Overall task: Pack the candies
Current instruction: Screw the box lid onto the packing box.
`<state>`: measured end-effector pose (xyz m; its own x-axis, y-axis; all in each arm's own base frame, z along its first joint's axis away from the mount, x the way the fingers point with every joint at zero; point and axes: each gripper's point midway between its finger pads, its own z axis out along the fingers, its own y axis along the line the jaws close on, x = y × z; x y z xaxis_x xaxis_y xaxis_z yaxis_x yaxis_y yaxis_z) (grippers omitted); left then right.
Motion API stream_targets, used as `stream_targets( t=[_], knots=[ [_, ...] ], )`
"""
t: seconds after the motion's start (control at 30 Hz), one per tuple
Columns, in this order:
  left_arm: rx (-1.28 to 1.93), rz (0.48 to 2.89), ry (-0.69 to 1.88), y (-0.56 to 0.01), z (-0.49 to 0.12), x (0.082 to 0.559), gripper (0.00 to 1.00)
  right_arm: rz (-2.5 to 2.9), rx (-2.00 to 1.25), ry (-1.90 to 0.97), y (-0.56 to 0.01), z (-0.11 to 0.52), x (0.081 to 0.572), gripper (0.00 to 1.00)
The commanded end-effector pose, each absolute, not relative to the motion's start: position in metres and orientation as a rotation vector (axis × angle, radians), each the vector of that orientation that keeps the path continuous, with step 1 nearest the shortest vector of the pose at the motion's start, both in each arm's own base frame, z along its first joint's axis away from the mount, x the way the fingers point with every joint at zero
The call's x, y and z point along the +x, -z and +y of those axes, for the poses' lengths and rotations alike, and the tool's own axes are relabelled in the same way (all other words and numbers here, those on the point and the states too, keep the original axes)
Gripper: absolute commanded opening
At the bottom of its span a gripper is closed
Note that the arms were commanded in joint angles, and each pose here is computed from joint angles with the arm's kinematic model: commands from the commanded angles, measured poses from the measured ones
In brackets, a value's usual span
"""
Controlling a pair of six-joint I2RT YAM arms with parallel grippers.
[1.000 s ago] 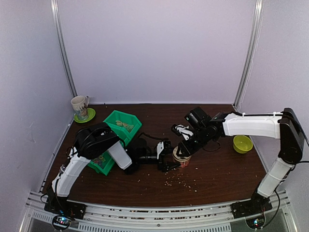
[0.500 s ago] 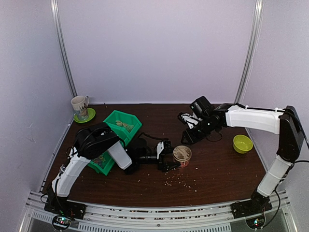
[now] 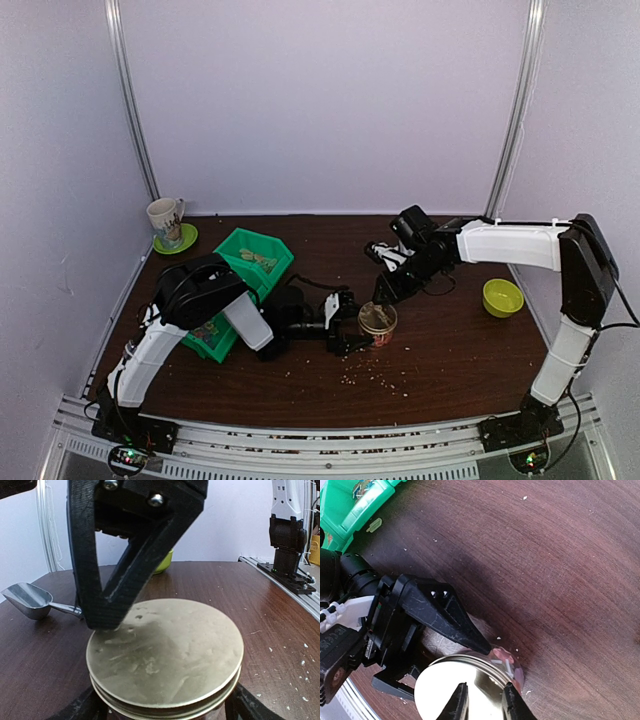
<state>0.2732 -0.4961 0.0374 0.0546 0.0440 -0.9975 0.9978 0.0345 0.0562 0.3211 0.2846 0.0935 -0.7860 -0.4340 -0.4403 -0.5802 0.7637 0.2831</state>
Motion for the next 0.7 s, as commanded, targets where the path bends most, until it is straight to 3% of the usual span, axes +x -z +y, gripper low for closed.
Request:
stream_targets(
  t=[0.0,0.4,0.53,0.67],
  knots=[
    [1.352,1.478,1.055,0.058,-0.47,0.263,0.8,2.62,-0.779,-0.611,-0.087,0.284,0.318,0.24],
    [1.353,1.48,1.057,0.059,-0.47,0.263,0.8,2.575,-0.726,-0.592,-0.095,0.277,0.329,0.36],
    [1.364,1.48,1.064,0.06,-0.472,0.262,0.97,2.586,-0.678,-0.562,-0.095,0.267,0.335,0.38],
    [1.403,1.496,1.088,0.064,-0.477,0.26,0.98,2.592,-0.642,-0.554,-0.094,0.259,0.334,0.39]
  ],
)
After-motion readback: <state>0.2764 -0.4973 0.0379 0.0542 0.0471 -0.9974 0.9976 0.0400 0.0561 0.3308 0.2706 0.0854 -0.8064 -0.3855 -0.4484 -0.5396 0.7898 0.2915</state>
